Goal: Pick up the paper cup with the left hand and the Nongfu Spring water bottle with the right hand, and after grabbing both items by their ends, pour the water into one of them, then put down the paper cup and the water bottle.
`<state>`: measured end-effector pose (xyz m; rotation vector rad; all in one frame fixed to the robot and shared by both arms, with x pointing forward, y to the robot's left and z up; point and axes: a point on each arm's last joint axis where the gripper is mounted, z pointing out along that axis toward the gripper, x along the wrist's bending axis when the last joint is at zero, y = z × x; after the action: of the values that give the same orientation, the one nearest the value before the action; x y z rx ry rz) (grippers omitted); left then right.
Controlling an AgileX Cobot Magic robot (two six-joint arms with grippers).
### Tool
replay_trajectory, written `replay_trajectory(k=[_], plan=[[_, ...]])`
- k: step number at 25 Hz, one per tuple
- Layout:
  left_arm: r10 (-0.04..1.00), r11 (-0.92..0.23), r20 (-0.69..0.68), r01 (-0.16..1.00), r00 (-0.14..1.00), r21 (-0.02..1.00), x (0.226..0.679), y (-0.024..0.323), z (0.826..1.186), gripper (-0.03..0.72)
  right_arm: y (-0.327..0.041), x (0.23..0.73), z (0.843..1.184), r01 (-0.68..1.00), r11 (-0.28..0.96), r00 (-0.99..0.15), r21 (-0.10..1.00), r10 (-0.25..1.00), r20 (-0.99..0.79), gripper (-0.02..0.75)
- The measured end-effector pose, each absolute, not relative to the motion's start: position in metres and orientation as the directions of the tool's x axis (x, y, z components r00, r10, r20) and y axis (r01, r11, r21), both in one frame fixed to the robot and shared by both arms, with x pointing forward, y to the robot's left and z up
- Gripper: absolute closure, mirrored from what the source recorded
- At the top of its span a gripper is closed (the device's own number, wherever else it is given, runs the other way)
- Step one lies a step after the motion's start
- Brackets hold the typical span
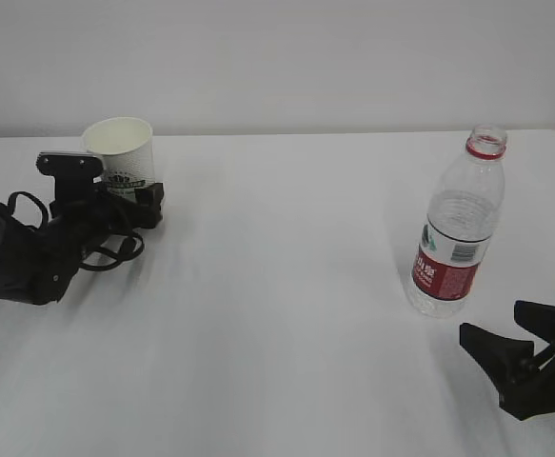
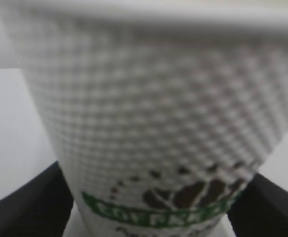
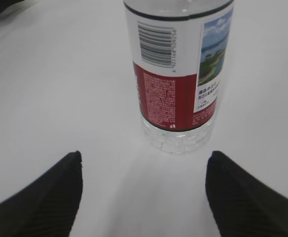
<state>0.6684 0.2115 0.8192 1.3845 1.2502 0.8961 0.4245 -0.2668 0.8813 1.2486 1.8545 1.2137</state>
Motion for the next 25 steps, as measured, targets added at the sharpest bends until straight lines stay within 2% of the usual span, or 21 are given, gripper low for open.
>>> replay_trajectory(k=[9,16,25], plan=[[0.977,0.069,-0.105,0.186,0.186,0.980,0.681,0.209,0.820,0.005,-0.266,0.424,0.881,0.387,0.141,-0.390,0.911,0.921,0.023,0.148],[0.977,0.069,-0.105,0.189,0.186,0.980,0.681,0.209,0.820,0.138,-0.266,0.424,0.881,0.387,0.140,-0.390,0.911,0.920,0.025,0.148],[0.976,0.045,-0.095,0.249,0.196,0.968,0.676,0.208,0.828,0.151,-0.266,0.424,0.881,0.387,0.140,-0.392,0.911,0.919,0.025,0.148]])
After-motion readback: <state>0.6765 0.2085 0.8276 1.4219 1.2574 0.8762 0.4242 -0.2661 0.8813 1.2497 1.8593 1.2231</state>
